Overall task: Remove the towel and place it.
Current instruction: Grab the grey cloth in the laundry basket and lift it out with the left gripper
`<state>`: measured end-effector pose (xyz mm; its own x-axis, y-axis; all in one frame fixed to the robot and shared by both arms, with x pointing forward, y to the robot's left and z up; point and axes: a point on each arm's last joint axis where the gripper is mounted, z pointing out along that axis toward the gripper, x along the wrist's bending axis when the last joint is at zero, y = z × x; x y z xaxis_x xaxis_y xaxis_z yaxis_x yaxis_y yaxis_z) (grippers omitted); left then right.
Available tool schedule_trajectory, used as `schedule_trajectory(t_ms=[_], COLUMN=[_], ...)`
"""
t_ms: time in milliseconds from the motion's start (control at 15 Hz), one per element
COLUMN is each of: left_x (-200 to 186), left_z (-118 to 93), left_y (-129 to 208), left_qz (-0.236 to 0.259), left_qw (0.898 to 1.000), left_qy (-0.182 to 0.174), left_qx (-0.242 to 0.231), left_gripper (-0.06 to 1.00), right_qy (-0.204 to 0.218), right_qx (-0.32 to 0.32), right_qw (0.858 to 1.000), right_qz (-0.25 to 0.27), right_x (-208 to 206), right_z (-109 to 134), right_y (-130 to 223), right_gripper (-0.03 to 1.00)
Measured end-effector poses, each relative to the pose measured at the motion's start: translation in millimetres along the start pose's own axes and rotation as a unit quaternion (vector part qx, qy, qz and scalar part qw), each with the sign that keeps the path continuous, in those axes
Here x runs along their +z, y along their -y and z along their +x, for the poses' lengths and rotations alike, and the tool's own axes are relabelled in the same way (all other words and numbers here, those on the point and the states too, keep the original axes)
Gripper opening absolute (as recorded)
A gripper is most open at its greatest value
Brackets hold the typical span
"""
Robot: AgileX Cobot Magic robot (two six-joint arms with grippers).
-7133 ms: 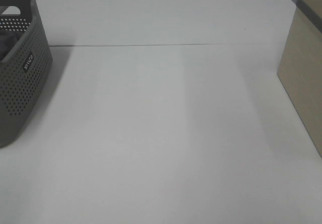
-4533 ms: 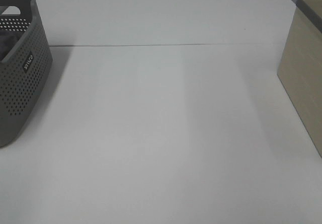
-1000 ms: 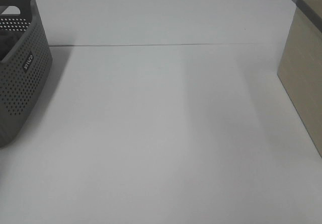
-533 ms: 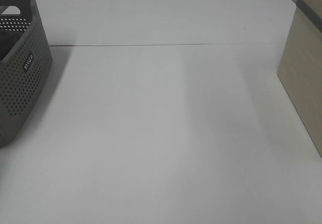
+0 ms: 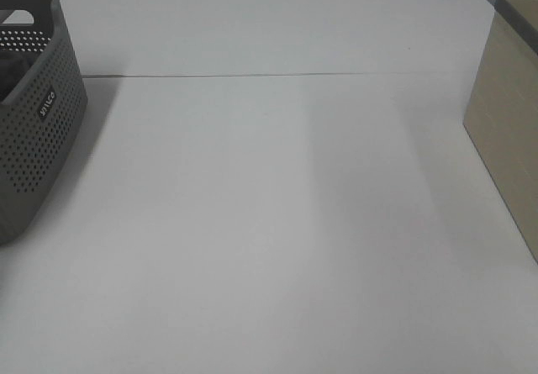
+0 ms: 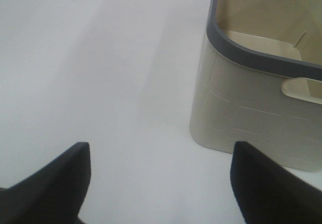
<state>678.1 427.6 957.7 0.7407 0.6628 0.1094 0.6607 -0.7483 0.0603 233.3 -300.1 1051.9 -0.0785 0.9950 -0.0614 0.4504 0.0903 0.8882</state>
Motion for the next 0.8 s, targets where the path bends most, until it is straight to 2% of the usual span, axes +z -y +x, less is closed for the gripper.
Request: schedule_trajectory(t_ms=[267,333,533,800], left_x=[0.0,0.0,0.0,-2.1], left_z=[0.0,0.0,0.0,0.4], left_y=[0.7,0.8,0.7,0.0], left_qz=[0.004,0.004,0.004,0.003], left_qw=[1.0,1.0,1.0,0.991], left_qy=[0.0,0.0,0.0,-0.002], left_qx=[0.001,0.001,-0.02,-0.135], left_gripper=[0.09,0.0,0.0,0.0], right_qy=[0.0,0.0,0.0,0.0], right_qx=[0.0,0.0,0.0,0.0], right_qw=[1.0,1.0,1.0,1.0], right_qz=[0.0,0.0,0.0,0.0], right_x=[0.0,0.0,0.0,0.0], right_z=[0.0,0.0,0.0,0.0], right_y=[0.0,0.0,0.0,0.0], right_gripper=[0.75,0.75,0.75,0.75])
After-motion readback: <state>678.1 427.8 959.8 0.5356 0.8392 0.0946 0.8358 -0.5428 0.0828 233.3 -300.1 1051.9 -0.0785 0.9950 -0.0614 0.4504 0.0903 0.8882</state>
